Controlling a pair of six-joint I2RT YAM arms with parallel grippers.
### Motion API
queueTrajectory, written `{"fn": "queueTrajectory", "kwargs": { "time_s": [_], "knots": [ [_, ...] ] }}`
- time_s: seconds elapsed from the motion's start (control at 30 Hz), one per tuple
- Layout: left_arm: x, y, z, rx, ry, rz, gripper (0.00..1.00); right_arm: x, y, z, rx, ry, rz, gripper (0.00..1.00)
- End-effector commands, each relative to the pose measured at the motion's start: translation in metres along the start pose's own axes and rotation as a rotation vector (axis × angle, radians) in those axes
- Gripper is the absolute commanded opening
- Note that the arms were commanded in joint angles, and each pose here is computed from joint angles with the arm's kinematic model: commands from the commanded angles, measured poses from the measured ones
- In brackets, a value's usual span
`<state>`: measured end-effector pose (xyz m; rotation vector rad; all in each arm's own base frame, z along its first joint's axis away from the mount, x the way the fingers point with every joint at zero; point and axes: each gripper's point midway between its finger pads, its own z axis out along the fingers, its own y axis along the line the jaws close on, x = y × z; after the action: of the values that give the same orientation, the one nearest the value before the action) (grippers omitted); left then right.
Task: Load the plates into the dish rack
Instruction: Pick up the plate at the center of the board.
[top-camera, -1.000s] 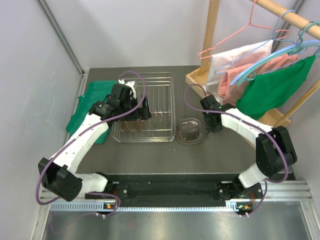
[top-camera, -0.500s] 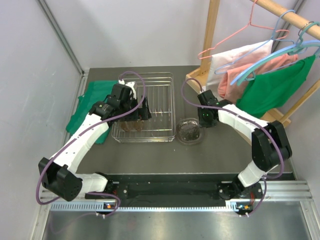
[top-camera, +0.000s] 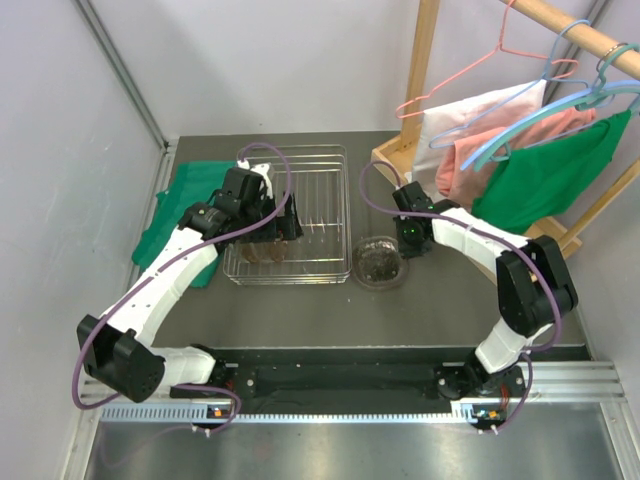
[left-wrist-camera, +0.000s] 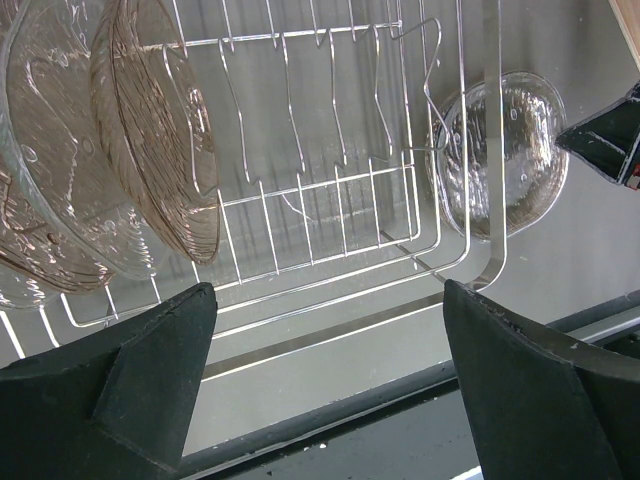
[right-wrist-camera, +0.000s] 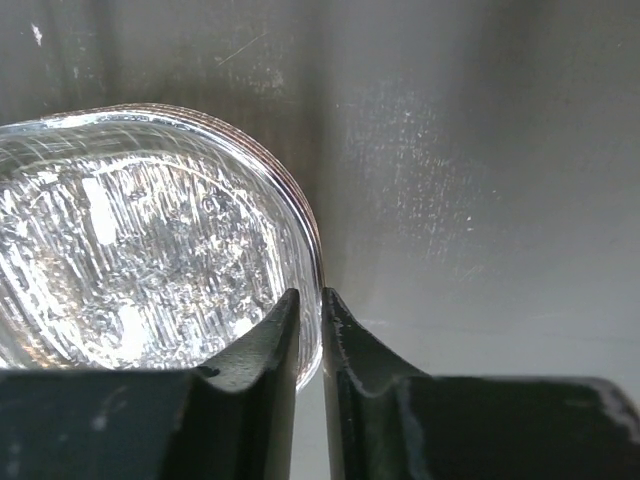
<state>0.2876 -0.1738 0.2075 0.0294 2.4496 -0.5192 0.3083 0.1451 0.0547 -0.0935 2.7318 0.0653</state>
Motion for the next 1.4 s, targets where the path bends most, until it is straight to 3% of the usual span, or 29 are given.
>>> {"fn": "queueTrajectory", "kwargs": {
  "time_s": [0.0, 0.13, 0.73, 1.1, 1.37],
  "knots": [
    [-0.011, -0.005, -0.009, 0.019, -0.046, 0.002, 0.99, -0.017, 0.001, -0.001, -0.005, -0.039, -0.008, 0.12],
    [-0.01, -0.004, -0.008, 0.019, -0.043, 0.001, 0.99, -0.019, -0.004, -0.005, 0.021, -0.049, -0.022, 0.0],
    [-0.01, -0.004, -0.004, 0.015, -0.035, 0.001, 0.99, -0.023, -0.032, -0.043, 0.144, -0.11, -0.041, 0.0],
    [-0.007, -0.004, -0.001, 0.019, -0.026, 0.0, 0.99, -0.004, -0.038, -0.025, 0.163, -0.065, 0.004, 0.0],
    [-0.007, -0.003, -0.002, 0.019, -0.029, 0.0, 0.99, -0.008, -0.027, -0.019, 0.109, -0.071, 0.029, 0.18]
  ]
}}
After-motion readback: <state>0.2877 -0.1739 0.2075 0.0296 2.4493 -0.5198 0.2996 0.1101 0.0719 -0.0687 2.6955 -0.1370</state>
